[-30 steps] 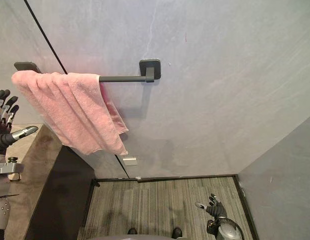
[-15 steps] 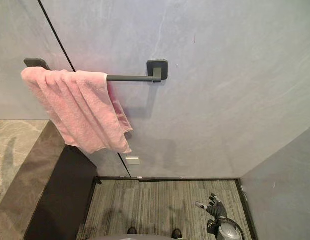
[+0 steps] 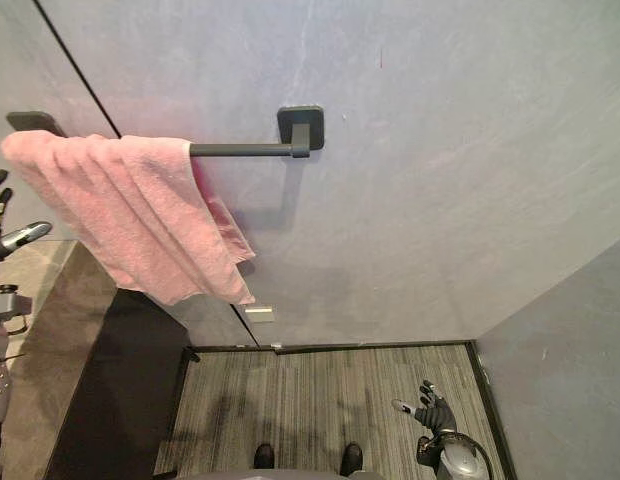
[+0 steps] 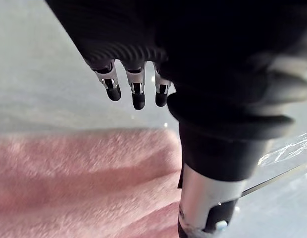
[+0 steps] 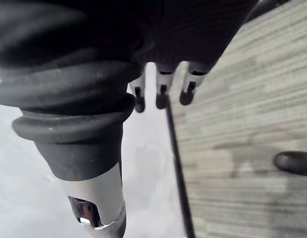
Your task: Organize washtable
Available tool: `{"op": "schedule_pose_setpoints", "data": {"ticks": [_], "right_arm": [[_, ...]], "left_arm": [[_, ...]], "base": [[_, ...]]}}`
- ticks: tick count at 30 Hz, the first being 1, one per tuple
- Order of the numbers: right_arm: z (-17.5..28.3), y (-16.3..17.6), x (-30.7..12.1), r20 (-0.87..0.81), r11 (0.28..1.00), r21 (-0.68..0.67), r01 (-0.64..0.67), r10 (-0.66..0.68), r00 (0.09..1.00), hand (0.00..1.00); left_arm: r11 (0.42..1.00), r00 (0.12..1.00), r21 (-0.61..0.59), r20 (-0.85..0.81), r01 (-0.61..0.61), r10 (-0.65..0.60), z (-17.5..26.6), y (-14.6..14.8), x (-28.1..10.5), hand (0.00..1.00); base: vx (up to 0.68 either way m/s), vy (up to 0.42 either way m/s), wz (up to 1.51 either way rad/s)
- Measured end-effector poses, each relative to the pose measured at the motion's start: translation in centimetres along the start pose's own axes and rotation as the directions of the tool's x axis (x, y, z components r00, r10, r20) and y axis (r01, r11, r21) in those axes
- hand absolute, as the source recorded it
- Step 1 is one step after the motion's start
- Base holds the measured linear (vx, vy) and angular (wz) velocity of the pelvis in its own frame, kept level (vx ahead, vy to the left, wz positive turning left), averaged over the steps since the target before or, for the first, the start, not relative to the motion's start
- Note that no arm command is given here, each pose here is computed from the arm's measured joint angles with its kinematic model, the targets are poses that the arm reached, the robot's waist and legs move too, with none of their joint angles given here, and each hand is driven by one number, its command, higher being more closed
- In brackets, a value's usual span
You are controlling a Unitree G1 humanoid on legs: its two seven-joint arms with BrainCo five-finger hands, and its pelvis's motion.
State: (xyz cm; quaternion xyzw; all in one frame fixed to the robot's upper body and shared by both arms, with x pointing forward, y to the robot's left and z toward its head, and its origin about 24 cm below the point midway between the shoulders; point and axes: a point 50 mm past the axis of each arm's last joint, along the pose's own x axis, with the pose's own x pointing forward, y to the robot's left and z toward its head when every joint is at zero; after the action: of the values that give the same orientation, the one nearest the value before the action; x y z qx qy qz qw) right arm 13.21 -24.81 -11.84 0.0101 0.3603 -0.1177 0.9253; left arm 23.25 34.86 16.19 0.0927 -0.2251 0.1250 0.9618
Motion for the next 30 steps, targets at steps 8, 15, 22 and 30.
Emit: {"op": "schedule_pose_setpoints", "data": {"ticks": [8,15,22,30], "right_arm": [[0.3,0.1,0.0,0.018,1.0,-0.002,-0.007,0.007,1.0,0.0],[0.6,0.3,0.0,0.03,1.0,-0.004,-0.013,0.013,0.999,0.0],[0.4,0.3,-0.1,0.025,1.0,-0.005,-0.012,0.012,1.0,0.0],[1.0,0.5,0.1,0.046,1.0,-0.007,-0.02,0.02,0.999,0.0]], "left_arm": [[1.0,1.0,-0.015,0.02,-0.008,0.009,0.5,0.3,1.4,0.0],[1.0,1.0,-0.008,0.013,-0.021,0.021,0.3,0.6,1.6,0.0],[0.999,0.999,-0.018,0.015,-0.037,0.037,0.1,0.7,2.1,0.0],[0.997,0.997,-0.057,-0.063,-0.057,0.053,-1.9,0.4,1.3,0.0]], "base": [[0.02,0.007,-0.08],[-0.05,0.015,-0.14],[-0.04,0.006,-0.05],[0.0,0.007,-0.03]]}}
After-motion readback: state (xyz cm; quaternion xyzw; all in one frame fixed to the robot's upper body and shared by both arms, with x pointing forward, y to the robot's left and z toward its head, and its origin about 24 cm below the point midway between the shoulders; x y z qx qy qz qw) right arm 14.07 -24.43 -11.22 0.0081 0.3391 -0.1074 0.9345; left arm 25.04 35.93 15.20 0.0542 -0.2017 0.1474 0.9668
